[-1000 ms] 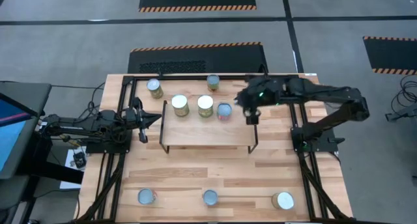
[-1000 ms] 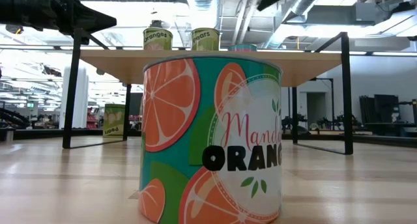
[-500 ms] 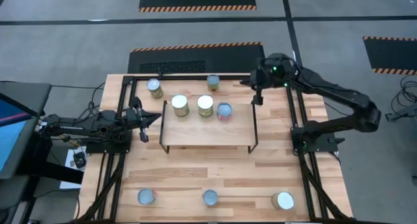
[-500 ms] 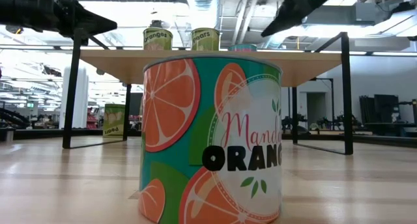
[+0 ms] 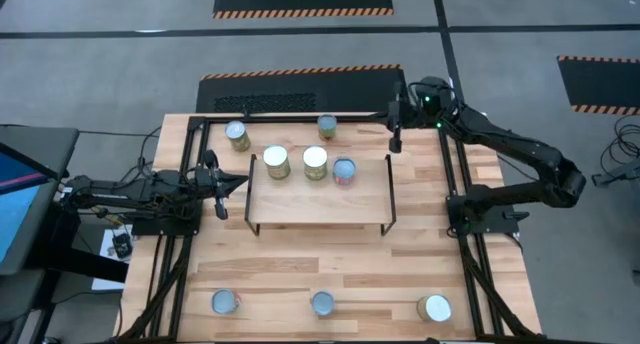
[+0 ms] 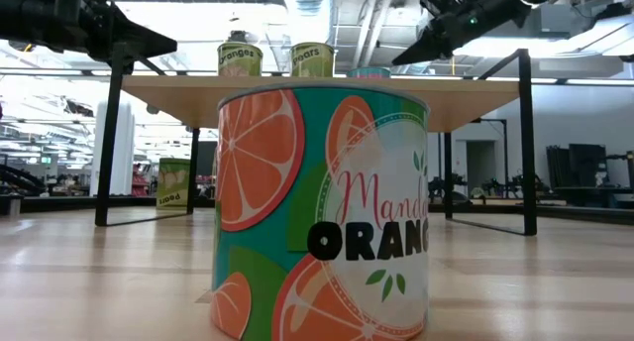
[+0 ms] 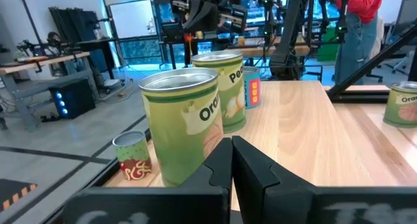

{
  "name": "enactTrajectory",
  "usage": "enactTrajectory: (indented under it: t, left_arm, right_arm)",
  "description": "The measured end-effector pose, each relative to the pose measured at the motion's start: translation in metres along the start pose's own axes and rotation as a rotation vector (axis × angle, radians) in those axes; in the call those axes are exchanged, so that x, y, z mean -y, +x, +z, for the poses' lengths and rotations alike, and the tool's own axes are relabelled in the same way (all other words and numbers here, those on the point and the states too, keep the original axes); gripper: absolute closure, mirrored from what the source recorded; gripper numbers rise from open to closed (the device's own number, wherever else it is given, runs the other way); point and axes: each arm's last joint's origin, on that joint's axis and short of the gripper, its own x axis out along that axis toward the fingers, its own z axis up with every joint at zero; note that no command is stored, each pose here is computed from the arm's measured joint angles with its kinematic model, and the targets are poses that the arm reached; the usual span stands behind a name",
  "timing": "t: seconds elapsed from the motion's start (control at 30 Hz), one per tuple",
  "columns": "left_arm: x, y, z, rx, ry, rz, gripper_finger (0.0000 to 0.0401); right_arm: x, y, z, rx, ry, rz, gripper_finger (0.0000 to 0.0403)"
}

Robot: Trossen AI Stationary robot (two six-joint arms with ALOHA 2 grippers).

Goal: Pick and place cans onto a shelf
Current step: Put the canned pineapple on the shelf

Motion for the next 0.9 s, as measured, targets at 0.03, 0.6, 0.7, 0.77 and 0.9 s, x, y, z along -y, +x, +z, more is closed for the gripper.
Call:
enactTrajectory:
  t: [0.03,0.6,0.7,0.77,0.9]
  left_arm:
    - [0.0,0.0,0.0,0.0,0.002,0.0,0.0401]
    - [0.01,0.011,0.006,-0.141,0.04,-0.223,0.0401]
    - [0.013,0.014,0.012,-0.16,0.036,-0.312,0.0401]
    - [0.015,0.015,0.015,-0.182,0.033,-0.362,0.0401]
    - [0.019,0.017,0.022,-0.217,0.036,-0.421,0.0401]
  right_arm:
    - [0.001,0.0,-0.001,-0.001,0.013,-0.004,0.0397]
    - [0.003,0.005,-0.002,0.016,0.039,0.013,0.0399]
    - [0.002,0.006,-0.001,0.017,0.036,0.013,0.0398]
    - [0.002,0.006,-0.002,0.011,0.037,0.005,0.0398]
    - [0.003,0.005,-0.002,0.005,0.039,-0.006,0.0398]
